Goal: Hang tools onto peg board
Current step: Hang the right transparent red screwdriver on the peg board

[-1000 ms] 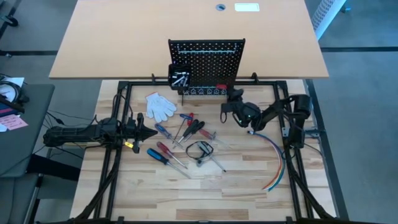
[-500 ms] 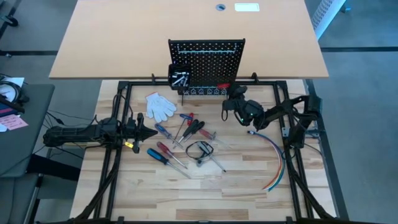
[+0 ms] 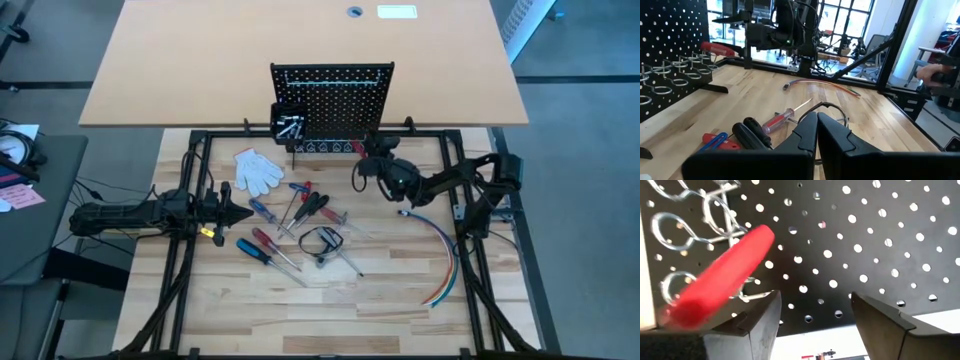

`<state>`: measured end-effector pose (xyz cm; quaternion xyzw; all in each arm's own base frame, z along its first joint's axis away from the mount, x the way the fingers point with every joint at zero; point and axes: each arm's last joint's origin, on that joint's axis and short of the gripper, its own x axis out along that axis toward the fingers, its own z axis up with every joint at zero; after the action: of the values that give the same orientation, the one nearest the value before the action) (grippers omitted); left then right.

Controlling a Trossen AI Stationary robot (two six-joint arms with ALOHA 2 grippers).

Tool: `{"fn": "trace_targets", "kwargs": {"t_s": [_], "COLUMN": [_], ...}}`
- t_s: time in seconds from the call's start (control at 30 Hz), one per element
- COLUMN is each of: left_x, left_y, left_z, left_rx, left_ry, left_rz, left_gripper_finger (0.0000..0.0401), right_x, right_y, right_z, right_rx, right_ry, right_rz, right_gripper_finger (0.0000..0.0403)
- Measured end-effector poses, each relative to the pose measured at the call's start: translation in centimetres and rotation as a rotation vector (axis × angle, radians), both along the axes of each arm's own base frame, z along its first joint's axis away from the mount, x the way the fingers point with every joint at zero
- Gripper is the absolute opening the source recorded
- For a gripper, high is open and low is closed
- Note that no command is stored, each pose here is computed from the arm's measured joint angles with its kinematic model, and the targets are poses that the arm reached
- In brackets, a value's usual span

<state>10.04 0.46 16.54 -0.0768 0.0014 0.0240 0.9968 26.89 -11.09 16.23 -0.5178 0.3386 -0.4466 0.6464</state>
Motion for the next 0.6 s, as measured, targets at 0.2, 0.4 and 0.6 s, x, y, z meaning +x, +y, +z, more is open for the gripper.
{"fn": "trace_targets", "kwargs": {"t_s": [0.2,0.4,0.6], "left_x": [0.0,0.0,0.0], "left_y": [0.0,0.0,0.0], "left_z": [0.0,0.0,0.0], "left_rx": [-0.001,-0.003,-0.012], "left_ry": [0.004,0.004,0.004], "left_rz": [0.000,0.000,0.000], "left_gripper_finger": [0.0009,0.0009,0.0009], "right_x": [0.0,-0.5,-1.5], "right_y": [1.1,2.6,5.1], "right_z": [0.9,3.3,5.2], "right_rx": [0.014,0.027,0.171], "right_ry": [-0.030,-0.138,-0.290], "right_rz": [-0.001,0.001,0.078], "right_gripper_finger": [0.0248,0.0248,0.0248]}}
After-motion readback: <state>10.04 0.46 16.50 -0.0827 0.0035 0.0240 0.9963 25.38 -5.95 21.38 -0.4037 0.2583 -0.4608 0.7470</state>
